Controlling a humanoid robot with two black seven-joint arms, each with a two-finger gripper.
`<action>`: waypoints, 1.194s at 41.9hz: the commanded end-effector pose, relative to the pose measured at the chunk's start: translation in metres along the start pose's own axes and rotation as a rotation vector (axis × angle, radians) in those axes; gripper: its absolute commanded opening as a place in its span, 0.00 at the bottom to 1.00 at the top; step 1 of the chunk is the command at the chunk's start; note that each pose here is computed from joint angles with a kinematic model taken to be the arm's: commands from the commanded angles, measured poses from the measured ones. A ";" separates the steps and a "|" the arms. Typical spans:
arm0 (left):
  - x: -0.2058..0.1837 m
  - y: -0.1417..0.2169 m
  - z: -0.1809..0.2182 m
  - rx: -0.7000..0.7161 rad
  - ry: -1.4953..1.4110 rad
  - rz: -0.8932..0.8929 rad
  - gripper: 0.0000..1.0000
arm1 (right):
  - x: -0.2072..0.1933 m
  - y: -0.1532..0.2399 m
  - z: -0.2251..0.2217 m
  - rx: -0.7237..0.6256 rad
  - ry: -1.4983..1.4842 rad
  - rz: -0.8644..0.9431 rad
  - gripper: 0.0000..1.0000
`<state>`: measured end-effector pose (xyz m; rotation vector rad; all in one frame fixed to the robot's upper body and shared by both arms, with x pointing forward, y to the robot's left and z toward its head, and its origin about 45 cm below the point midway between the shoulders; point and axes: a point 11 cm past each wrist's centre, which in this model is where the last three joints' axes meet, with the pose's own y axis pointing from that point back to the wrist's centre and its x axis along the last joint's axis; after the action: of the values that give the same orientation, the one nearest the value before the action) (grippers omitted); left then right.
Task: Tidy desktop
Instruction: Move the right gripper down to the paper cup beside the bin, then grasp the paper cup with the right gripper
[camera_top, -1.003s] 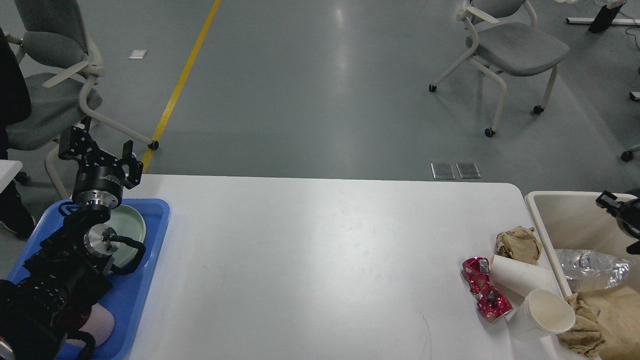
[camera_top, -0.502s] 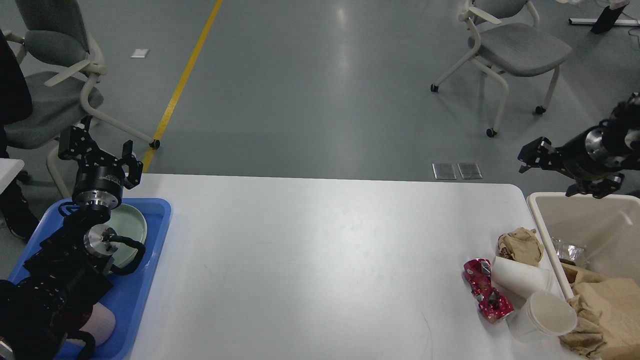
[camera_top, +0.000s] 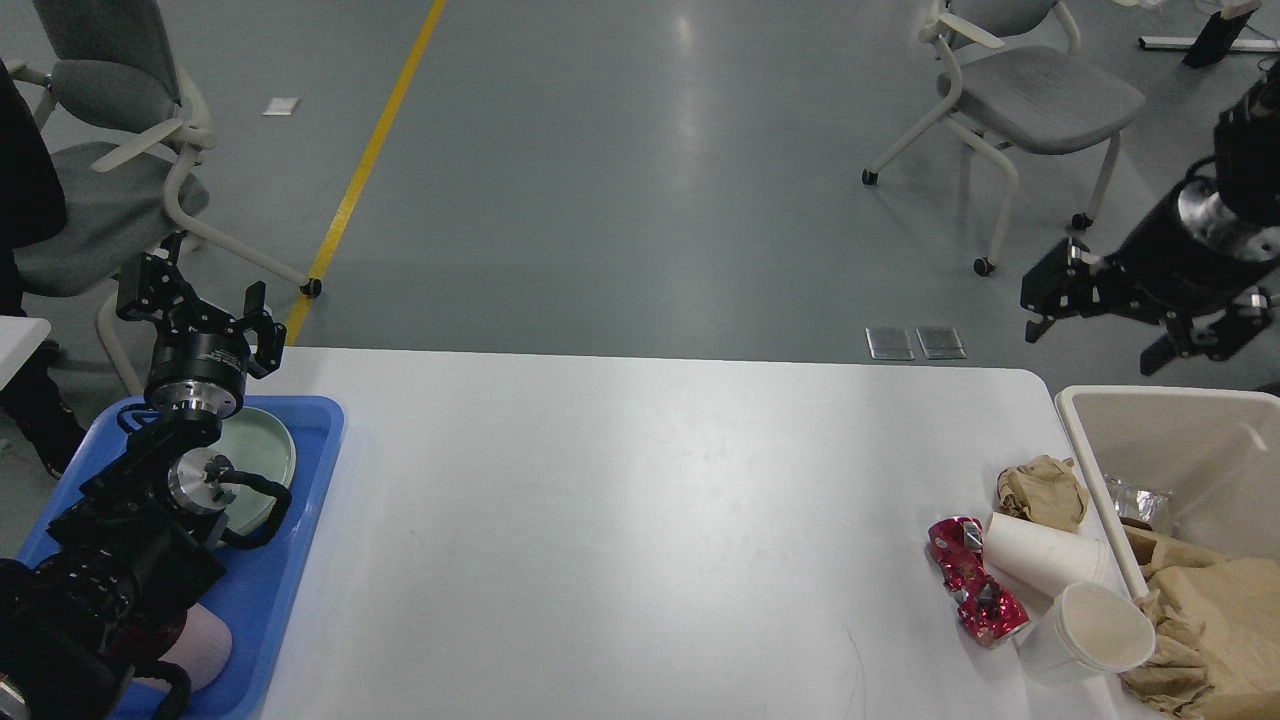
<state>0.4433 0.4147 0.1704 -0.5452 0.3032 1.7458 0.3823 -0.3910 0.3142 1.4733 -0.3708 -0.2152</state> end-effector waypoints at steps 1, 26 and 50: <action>0.000 0.000 0.000 0.000 0.000 0.000 0.97 | -0.030 -0.032 0.027 -0.028 -0.035 -0.149 1.00; 0.000 0.000 0.000 0.000 0.000 0.000 0.97 | -0.095 -0.114 0.081 -0.116 -0.119 -0.378 0.99; 0.000 0.000 0.000 0.000 0.000 0.000 0.97 | -0.111 -0.157 0.090 -0.139 -0.170 -0.273 0.85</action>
<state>0.4433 0.4147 0.1704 -0.5449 0.3032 1.7456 0.2603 -0.4515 0.1577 1.3648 -0.2624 -0.5878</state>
